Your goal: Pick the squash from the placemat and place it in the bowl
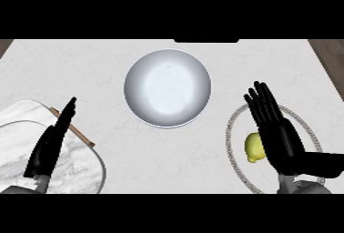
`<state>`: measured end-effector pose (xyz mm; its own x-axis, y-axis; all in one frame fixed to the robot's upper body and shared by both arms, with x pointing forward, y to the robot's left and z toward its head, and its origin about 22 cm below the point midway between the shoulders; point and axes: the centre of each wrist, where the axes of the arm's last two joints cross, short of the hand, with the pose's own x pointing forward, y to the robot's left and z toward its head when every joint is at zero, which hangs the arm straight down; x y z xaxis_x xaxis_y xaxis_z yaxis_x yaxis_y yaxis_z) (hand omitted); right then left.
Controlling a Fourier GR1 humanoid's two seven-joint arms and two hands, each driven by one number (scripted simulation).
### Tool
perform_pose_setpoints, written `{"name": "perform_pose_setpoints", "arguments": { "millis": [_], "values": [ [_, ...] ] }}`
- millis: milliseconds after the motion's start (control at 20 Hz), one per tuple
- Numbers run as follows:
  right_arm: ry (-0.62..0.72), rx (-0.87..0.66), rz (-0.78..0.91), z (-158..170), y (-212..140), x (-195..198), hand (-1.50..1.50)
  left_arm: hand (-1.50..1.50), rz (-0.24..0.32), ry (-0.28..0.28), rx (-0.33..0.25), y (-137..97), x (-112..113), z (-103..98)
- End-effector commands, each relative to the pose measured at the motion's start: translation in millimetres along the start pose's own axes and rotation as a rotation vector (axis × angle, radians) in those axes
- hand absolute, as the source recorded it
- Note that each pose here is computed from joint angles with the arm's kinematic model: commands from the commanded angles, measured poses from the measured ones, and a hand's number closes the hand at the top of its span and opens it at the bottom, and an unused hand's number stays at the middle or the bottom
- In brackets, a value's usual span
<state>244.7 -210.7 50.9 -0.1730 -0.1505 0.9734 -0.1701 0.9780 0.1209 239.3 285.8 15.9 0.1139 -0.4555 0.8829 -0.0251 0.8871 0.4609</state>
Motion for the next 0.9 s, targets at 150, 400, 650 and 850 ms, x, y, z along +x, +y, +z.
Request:
{"name": "perform_pose_setpoints", "arguments": {
  "millis": [150,400,650,850],
  "values": [
    [0.225,0.131,0.282,16.9,-54.0,-8.4,1.50,0.00,0.239,-0.127,-0.006,-31.9,36.4,-12.9],
    [0.102,-0.297,0.674,32.9,-106.7,-8.5,-1.50,0.00,0.339,-0.112,-0.019,-41.6,33.2,-7.4],
    [-0.140,-0.337,0.432,79.3,-84.8,-33.9,-1.50,0.00,0.372,-0.130,-0.050,-36.3,50.7,-19.7],
    [-0.235,-0.361,0.529,75.4,-103.8,3.6,-1.50,0.00,0.377,-0.115,-0.041,-59.0,34.1,-16.9]
  ]
}}
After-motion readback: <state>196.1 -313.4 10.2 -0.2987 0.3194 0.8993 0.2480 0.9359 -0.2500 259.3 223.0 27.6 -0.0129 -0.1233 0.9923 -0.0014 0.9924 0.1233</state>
